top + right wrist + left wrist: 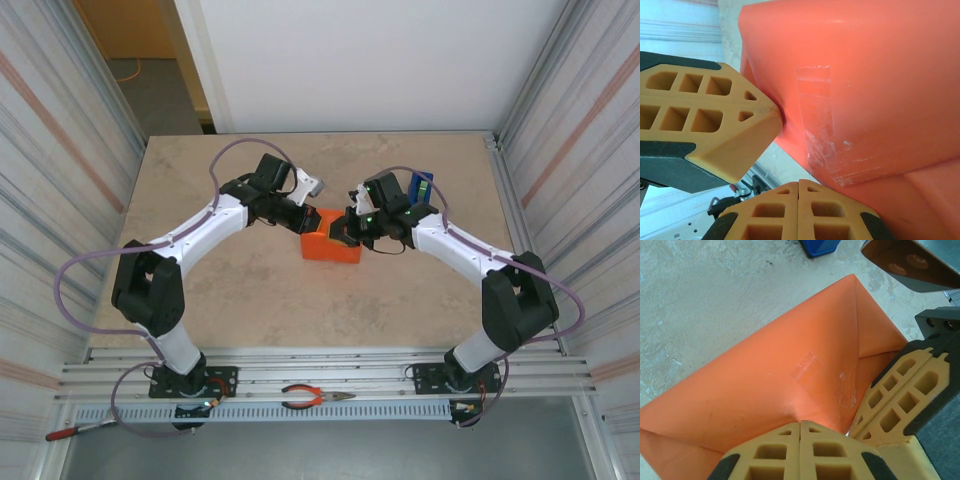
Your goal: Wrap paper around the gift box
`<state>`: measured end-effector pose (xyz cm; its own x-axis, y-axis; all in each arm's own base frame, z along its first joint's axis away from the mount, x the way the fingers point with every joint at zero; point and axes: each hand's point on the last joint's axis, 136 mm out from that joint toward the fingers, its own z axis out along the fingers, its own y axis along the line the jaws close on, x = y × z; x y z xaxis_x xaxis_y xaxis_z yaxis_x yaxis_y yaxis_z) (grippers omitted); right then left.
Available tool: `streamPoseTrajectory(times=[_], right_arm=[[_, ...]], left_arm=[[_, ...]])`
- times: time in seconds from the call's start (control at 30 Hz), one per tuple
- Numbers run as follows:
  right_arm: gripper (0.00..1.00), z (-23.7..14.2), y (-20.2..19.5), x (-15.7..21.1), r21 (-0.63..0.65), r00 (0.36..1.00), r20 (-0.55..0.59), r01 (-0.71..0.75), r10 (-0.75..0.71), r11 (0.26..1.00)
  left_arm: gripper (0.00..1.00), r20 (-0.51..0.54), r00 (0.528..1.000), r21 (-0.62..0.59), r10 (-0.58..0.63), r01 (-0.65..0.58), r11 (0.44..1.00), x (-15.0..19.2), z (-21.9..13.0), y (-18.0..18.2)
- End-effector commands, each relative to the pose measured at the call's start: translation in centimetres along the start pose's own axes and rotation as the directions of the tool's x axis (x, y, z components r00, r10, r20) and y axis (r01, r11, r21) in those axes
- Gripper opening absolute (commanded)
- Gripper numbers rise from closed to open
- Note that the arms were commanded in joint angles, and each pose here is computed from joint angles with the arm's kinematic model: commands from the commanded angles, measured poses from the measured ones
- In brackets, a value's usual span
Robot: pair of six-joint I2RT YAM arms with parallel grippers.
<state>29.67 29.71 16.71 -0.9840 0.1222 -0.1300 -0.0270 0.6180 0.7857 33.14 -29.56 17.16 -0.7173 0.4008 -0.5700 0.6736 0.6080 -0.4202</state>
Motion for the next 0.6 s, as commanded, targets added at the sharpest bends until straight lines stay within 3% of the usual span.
streamPoseTrajectory(times=[0.0, 0.27, 0.57], right_arm=[[0.00, 0.3, -2.1, 1.5, 0.079, 0.999, -0.019, -0.036, 0.038, 0.996], [0.00, 1.1, -3.9, 2.2, 0.169, 0.997, 0.026, 0.067, -0.072, 0.983], [0.00, 1.9, -7.7, 3.1, 0.326, 0.928, 0.075, 0.323, -0.365, 0.888]], left_arm=[[0.00, -0.120, 0.992, -0.032, -0.041, 0.037, 0.999, 3.8, 1.3, 0.9], [0.00, -0.119, 0.992, -0.031, -0.042, 0.039, 0.999, 3.7, 1.3, 0.9], [0.00, -0.115, 0.993, -0.030, -0.041, 0.038, 0.999, 3.7, 1.3, 0.8]])
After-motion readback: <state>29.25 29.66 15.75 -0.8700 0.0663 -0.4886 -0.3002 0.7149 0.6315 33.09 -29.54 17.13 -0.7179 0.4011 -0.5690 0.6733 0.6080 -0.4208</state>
